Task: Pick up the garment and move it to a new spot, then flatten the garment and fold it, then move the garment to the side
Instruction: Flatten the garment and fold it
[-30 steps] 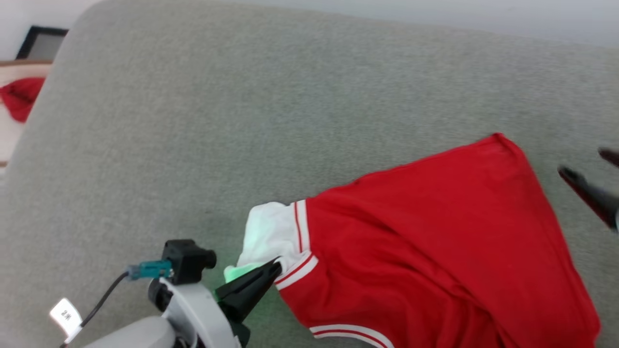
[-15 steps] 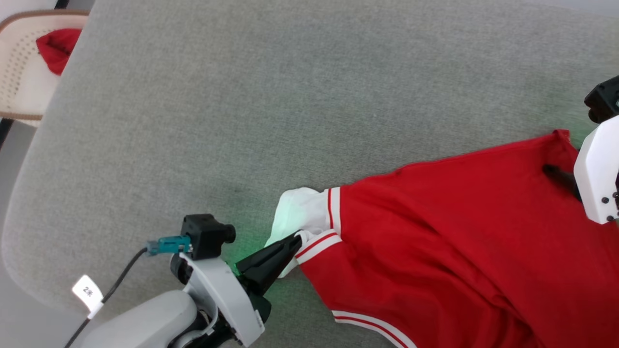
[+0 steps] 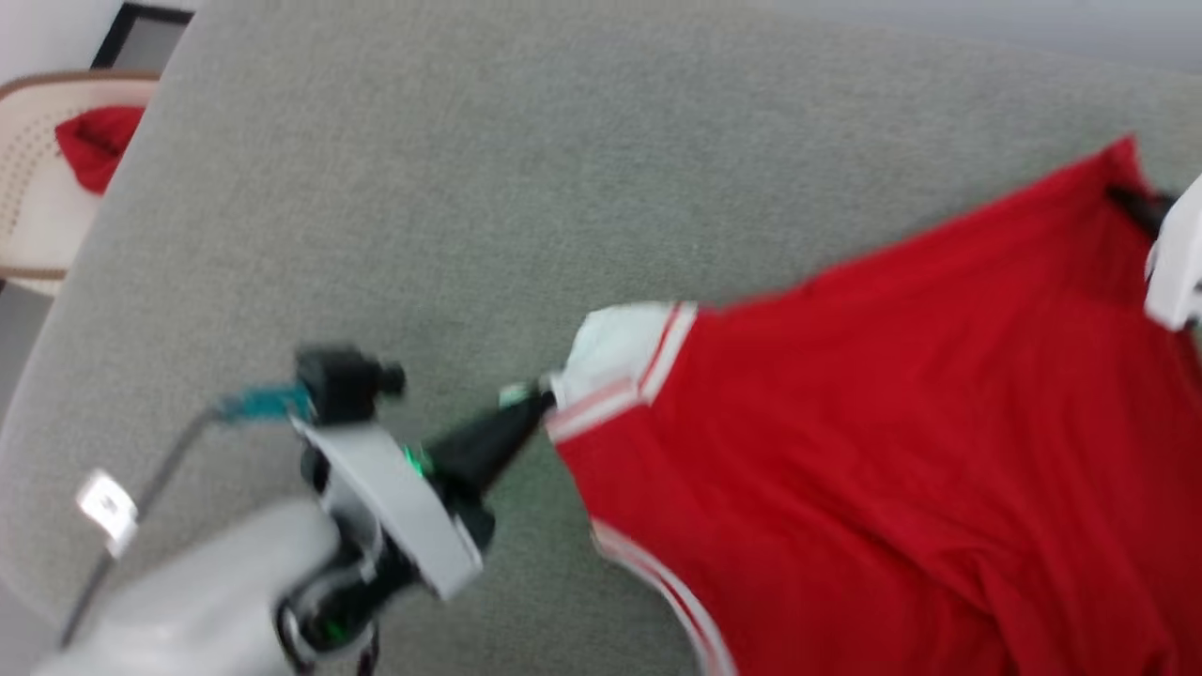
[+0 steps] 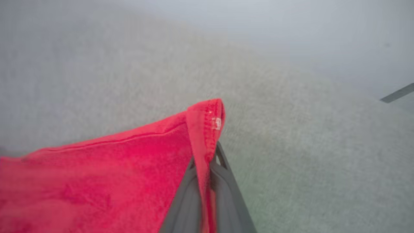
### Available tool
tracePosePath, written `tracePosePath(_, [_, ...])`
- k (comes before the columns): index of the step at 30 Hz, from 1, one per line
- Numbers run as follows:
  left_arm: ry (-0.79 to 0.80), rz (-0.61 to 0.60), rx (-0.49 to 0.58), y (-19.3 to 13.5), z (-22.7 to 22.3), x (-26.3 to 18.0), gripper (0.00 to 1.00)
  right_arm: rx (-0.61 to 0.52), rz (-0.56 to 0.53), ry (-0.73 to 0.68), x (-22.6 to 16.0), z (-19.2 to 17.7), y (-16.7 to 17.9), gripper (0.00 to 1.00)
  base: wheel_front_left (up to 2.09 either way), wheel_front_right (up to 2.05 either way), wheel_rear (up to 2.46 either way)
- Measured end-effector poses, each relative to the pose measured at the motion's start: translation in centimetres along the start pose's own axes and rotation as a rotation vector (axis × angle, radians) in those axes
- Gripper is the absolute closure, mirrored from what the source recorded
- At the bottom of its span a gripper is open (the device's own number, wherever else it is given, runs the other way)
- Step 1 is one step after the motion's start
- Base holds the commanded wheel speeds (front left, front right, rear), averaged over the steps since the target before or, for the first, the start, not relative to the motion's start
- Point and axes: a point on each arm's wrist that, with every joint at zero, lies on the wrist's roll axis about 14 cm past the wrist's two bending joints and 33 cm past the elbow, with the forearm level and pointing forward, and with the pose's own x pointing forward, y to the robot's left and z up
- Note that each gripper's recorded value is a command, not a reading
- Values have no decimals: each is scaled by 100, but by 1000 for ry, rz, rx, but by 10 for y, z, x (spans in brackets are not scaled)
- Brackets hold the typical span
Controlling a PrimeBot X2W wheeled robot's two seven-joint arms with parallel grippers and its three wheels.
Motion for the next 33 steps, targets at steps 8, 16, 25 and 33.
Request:
tracePosePath(8, [-261, -123, -109, -32, 171, 48, 100, 140, -213, -469, -53, 132, -68, 100, 0, 0, 0])
tracePosePath(16, [-564, -89, -95, -33, 329, 93, 100, 249, -281, -858, -90, 229, -95, 100, 0, 0, 0])
tracePosePath(25, [-679, -195, -172, -57, 365, 131, 100, 224, -374, -918, -82, 235, -121, 100, 0, 0, 0])
tracePosePath(33, [-398, -124, -276, 1, 230, 170, 100, 212, -333, -710, -14, 155, -109, 100, 0, 0, 0])
